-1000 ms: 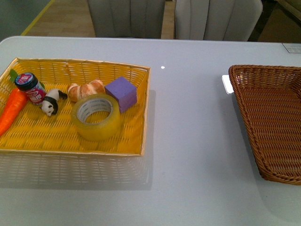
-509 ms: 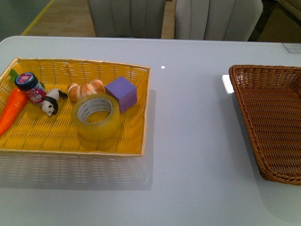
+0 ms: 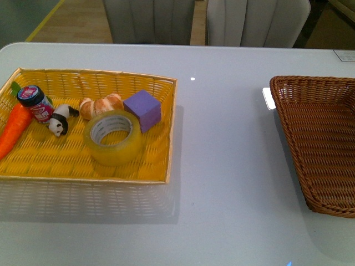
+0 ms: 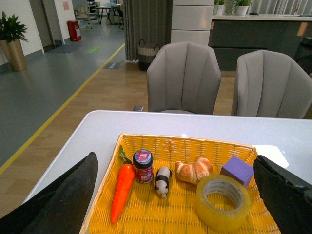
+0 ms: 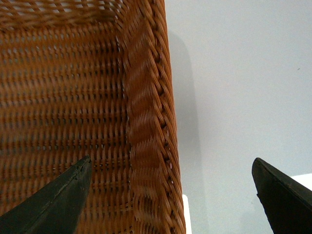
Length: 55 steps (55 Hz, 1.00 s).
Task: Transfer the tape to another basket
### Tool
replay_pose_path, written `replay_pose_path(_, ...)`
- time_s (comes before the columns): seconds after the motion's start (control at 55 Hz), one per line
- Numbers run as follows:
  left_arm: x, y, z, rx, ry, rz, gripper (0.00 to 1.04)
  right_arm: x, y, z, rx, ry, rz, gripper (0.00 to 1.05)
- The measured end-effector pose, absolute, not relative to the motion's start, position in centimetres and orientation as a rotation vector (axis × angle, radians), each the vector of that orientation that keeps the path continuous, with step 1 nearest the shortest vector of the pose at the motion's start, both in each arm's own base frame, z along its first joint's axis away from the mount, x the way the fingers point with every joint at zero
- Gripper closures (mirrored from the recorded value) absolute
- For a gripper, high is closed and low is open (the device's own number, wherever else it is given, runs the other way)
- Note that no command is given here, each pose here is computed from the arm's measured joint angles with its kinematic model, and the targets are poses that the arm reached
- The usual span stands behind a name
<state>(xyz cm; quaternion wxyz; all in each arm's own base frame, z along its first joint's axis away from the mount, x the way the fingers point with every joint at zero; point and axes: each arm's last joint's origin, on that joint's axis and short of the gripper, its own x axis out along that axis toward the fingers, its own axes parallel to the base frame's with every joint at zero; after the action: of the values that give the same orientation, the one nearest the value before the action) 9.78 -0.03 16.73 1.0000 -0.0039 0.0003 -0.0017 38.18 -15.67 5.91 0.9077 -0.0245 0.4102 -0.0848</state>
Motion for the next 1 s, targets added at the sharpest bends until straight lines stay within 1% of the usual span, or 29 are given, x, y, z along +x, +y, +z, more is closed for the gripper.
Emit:
replay_pose_path(0.145, 9.8, 0.0, 16.7, -0.008, 0.001, -0.003, 0.09, 38.9, -16.0, 4.9, -0.059, 0.864, -0.171, 0.09)
replay_pose_path(0.218, 9.8, 0.0, 16.7, -0.008, 0.001, -0.003, 0.09, 38.9, -16.0, 4.3, -0.062, 0.879, -0.175, 0.12)
replay_pose_path(0.473, 9.8, 0.0, 16.7, -0.008, 0.001, -0.003, 0.09, 38.3, -15.7, 2.5, -0.044, 0.919, -0.154, 0.49)
replay_pose_path(0.509, 9.8, 0.0, 16.7, -0.008, 0.001, -0.003, 0.09, 38.1, -15.5, 2.4, -0.041, 0.922, -0.148, 0.56)
replay_pose_path(0.6, 9.8, 0.0, 16.7, -0.008, 0.001, -0.003, 0.09, 37.8, -15.2, 2.1, -0.029, 0.928, -0.143, 0.68)
replay_pose_path(0.655, 9.8, 0.0, 16.7, -0.008, 0.001, -0.003, 0.09, 37.4, -14.8, 2.1, -0.004, 0.93, -0.134, 0.79)
replay_pose_path(0.673, 9.8, 0.0, 16.7, -0.008, 0.001, -0.003, 0.09, 37.2, -14.4, 2.2, 0.009, 0.927, -0.122, 0.84)
replay_pose_path(0.727, 9.8, 0.0, 16.7, -0.008, 0.001, -0.003, 0.09, 36.9, -13.6, 2.6, 0.049, 0.916, -0.111, 0.93)
replay_pose_path(0.764, 9.8, 0.0, 16.7, -0.008, 0.001, -0.003, 0.09, 36.8, -13.1, 2.9, 0.07, 0.911, -0.104, 0.97)
replay_pose_path(0.8, 9.8, 0.0, 16.7, -0.008, 0.001, -0.003, 0.09, 36.7, -12.6, 3.2, 0.087, 0.903, -0.102, 1.0)
replay_pose_path(0.873, 9.8, 0.0, 16.7, -0.008, 0.001, -0.003, 0.09, 36.7, -11.3, 3.7, 0.109, 0.888, -0.093, 1.0)
replay_pose_path(1.0, 9.8, 0.0, 16.7, -0.008, 0.001, -0.003, 0.09, 36.4, -7.7, 4.1, 0.163, 0.88, -0.056, 1.0)
